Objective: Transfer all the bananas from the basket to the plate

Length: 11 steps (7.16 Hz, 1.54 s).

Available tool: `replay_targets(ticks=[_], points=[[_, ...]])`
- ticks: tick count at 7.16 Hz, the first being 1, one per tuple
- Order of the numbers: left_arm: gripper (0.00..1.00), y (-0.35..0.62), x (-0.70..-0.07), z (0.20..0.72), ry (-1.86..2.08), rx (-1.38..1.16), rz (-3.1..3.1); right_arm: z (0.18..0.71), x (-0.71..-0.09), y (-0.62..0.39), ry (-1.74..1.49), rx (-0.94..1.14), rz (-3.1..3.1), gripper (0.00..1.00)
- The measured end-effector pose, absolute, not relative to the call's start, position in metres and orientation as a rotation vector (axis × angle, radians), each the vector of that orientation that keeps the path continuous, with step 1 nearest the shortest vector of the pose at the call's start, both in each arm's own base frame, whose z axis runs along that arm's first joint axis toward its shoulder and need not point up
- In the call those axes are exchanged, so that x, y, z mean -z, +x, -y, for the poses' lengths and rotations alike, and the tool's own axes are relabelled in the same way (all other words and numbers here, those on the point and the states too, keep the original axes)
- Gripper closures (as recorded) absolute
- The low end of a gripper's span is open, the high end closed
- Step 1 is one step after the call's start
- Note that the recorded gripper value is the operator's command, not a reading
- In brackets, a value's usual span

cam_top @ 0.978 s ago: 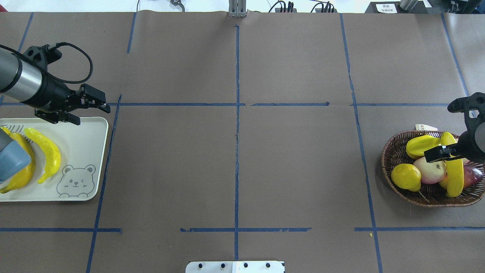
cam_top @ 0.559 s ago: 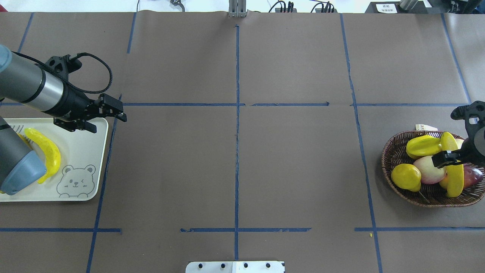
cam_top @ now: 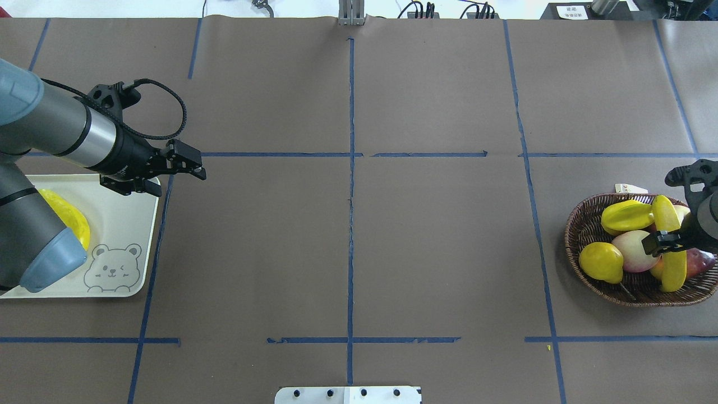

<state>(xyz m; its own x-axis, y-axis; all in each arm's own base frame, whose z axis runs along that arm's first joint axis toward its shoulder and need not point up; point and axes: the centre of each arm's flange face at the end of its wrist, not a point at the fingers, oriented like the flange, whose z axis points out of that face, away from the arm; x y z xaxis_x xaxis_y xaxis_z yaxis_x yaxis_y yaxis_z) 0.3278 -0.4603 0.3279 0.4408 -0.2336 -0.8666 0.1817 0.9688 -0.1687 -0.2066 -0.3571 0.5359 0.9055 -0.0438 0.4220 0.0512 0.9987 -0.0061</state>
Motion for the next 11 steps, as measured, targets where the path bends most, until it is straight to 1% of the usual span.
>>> replay_targets(ticks=[4, 5, 9, 10, 11], points=[[0.00, 0.3310, -0.3261, 0.4600, -0.054, 0.255, -1.086, 0.3521, -0.5360, -0.2168, -0.025, 0.075, 0.438, 0.15], [0.00, 0.3311, -0.3262, 0.4600, -0.054, 0.255, -1.085, 0.3515, -0.5355, -0.2163, -0.025, 0.076, 0.439, 0.18], [0.00, 0.3309, -0.3257, 0.4598, -0.054, 0.254, -1.086, 0.3500, -0.5379, -0.2134, -0.030, 0.071, 0.435, 0.18], [0.00, 0.3309, -0.3255, 0.4597, -0.055, 0.256, -1.086, 0.3497, -0.5387, -0.2130, -0.032, 0.071, 0.434, 0.41], [0.00, 0.3308, -0.3254, 0.4597, -0.056, 0.258, -1.086, 0.3496, -0.5389, -0.2128, -0.033, 0.069, 0.433, 0.76]])
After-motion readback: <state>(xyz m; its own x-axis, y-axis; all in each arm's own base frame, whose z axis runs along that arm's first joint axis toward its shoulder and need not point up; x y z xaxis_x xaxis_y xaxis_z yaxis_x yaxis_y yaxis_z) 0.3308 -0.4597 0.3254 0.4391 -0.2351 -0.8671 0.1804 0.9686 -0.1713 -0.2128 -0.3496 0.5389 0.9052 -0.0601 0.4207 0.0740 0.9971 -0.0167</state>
